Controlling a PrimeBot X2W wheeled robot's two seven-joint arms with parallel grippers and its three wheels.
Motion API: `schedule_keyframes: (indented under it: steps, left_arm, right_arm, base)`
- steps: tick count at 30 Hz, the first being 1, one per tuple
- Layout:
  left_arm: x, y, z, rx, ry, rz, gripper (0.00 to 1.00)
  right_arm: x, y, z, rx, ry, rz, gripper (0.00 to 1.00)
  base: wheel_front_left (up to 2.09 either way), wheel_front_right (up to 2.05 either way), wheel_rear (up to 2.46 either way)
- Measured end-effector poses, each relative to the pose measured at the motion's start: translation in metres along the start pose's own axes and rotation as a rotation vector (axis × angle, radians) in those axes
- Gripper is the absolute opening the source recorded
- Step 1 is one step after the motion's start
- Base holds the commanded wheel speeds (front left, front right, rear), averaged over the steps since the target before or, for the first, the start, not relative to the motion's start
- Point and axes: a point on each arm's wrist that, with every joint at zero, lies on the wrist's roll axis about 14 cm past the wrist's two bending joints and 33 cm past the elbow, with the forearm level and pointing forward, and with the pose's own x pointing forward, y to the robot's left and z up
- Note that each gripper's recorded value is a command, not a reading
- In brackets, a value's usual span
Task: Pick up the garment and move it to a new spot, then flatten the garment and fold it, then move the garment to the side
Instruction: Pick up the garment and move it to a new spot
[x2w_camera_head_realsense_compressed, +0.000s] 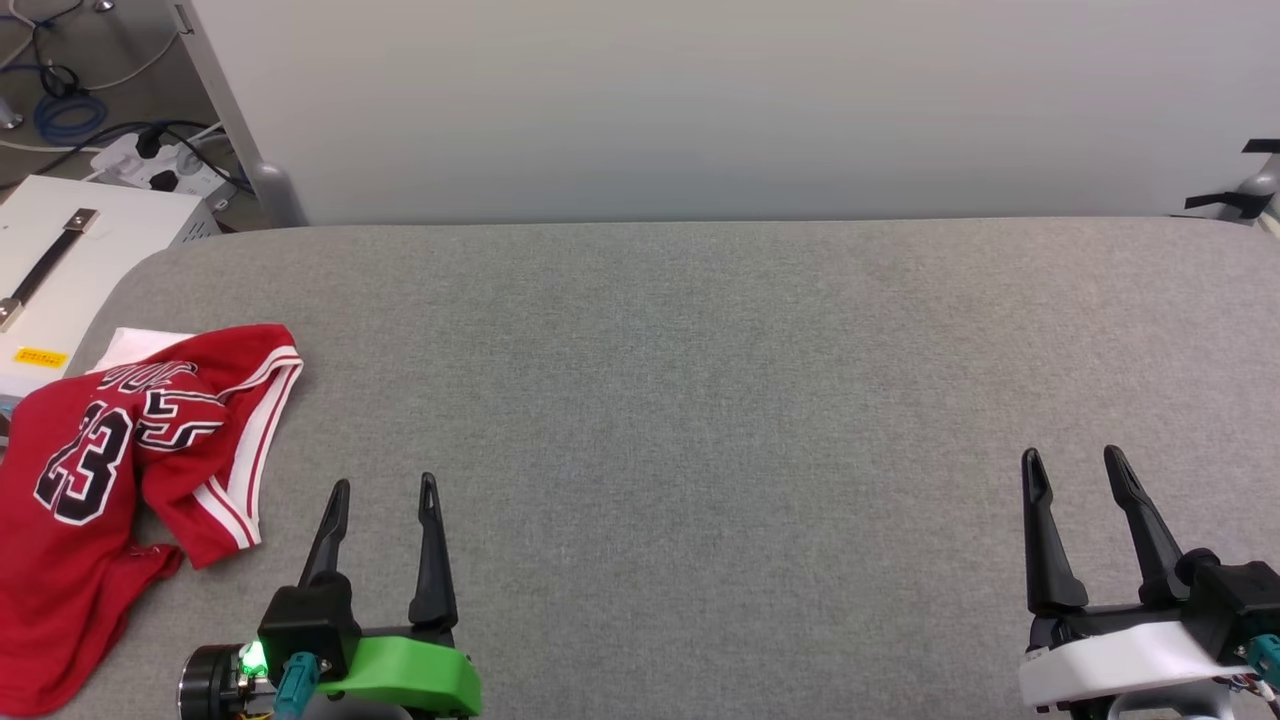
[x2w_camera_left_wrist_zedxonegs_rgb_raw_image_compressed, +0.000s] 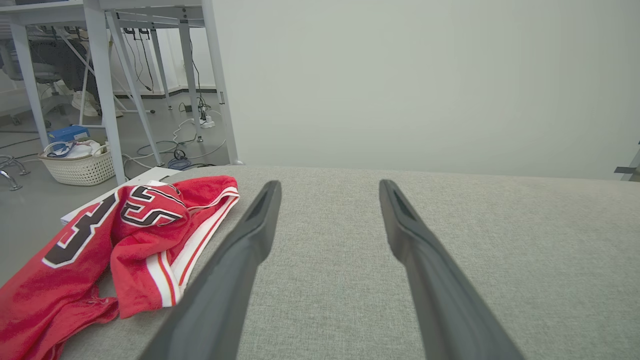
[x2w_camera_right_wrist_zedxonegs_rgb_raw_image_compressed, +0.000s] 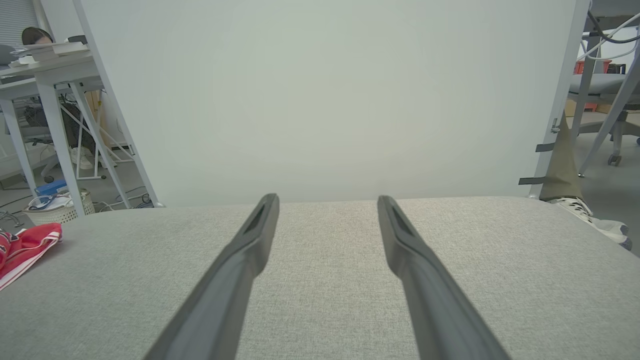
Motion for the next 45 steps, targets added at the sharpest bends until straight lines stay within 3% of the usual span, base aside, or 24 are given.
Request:
schedule_keyframes:
  steps: [16, 45]
  left_arm:
    - [-0.01, 0.029, 0.0, 0.017, 0.005, 0.088, 1.0]
    - [-0.091, 0.145, 0.01, 0.049, 0.018, 0.51, 1.0]
  right_arm:
    - [0.012, 0.021, -0.007, 0.018, 0.013, 0.067, 1.0]
    - [0.05, 0.136, -0.042, 0.093, 0.078, 0.406, 1.0]
  base:
    - [0.0, 0.0, 0.0]
    - [0.0, 0.0, 0.0]
